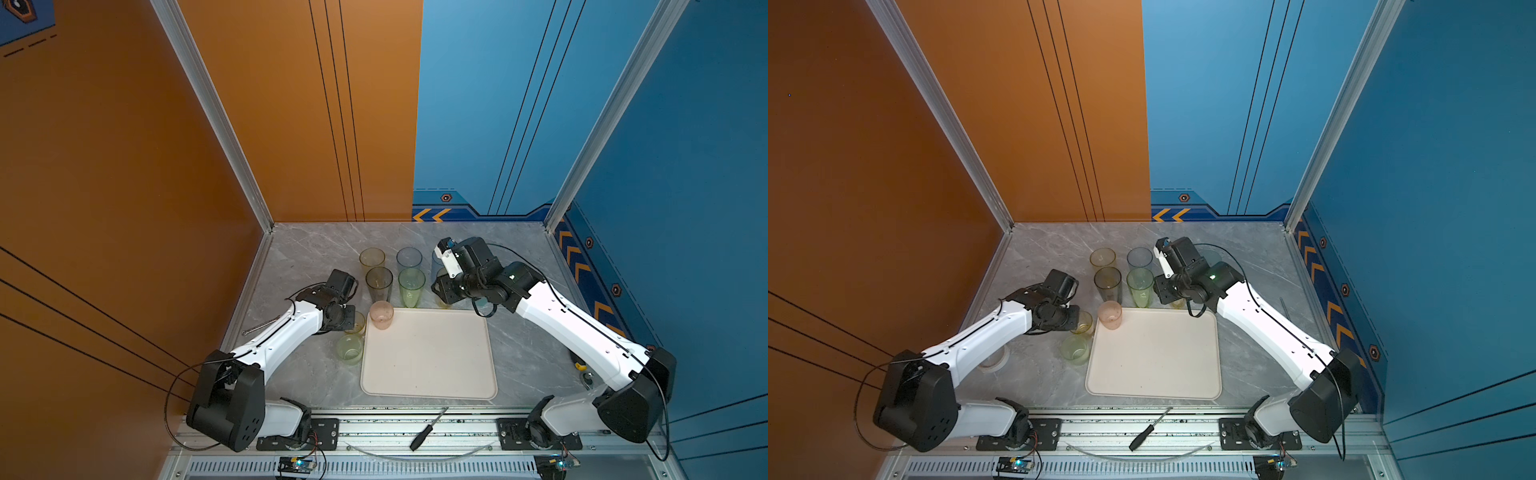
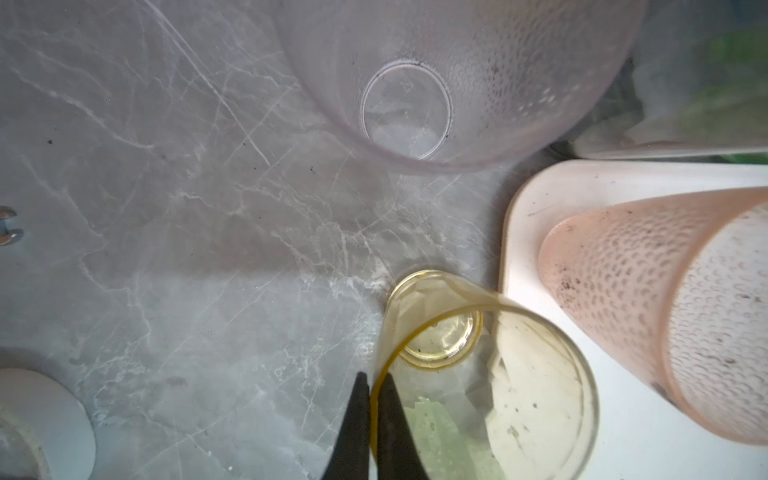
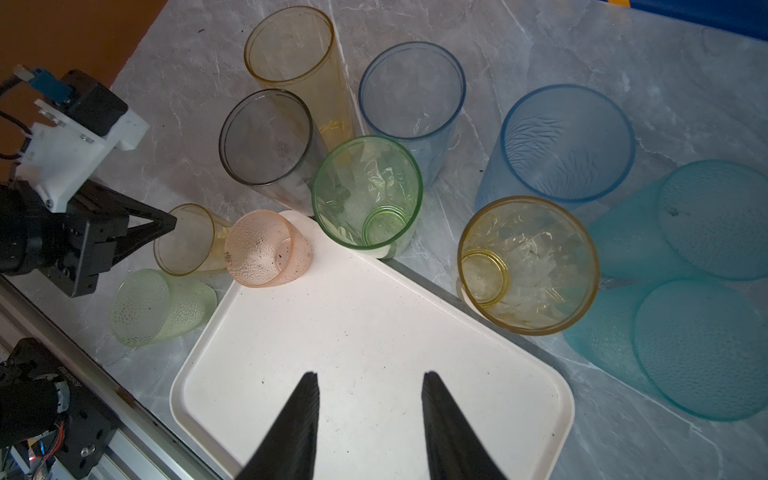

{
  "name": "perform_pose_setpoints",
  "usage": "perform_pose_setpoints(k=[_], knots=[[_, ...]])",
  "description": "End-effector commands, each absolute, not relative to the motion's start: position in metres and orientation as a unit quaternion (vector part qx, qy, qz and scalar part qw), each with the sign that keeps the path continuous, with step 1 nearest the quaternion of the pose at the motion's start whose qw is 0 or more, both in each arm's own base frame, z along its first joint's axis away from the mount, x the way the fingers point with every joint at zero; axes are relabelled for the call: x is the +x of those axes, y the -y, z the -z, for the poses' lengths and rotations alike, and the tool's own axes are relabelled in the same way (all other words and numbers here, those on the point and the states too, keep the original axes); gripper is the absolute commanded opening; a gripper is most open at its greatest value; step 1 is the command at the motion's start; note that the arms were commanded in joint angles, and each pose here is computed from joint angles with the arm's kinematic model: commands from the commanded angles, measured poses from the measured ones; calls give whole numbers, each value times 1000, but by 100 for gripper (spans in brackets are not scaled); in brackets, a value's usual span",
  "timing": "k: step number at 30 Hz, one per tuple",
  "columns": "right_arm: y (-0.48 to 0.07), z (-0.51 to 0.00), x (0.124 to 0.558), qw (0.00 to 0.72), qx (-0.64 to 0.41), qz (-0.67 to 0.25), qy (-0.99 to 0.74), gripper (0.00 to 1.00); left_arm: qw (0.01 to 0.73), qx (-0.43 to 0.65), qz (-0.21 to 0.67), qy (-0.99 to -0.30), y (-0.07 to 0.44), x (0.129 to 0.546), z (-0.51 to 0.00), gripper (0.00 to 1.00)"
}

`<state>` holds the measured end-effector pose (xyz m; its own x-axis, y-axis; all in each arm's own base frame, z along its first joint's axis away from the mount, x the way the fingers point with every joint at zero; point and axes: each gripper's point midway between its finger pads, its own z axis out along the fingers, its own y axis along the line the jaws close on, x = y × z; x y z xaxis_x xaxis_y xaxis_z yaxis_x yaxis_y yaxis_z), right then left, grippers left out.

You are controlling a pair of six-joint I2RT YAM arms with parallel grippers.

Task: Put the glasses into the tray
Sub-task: 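Carry small yellow cup with left gripper onto tray beside pink cup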

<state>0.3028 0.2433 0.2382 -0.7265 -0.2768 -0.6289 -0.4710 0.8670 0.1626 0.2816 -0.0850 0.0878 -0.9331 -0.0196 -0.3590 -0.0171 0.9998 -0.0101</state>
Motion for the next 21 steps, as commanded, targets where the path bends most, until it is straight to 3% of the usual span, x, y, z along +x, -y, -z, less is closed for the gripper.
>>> perform_pose_setpoints(k=[1, 13, 21], knots=[[-241, -242, 301, 313, -195, -165, -915, 40, 189, -8, -8, -982, 77, 278, -98, 1], [-223, -241, 304, 323, -173, -147, -919, 40, 298, -10, -26, -954, 55, 283, -193, 0], [-184, -245, 309, 338, -124, -133, -923, 40, 338, 73, 39, -937, 122, 283, -238, 0]])
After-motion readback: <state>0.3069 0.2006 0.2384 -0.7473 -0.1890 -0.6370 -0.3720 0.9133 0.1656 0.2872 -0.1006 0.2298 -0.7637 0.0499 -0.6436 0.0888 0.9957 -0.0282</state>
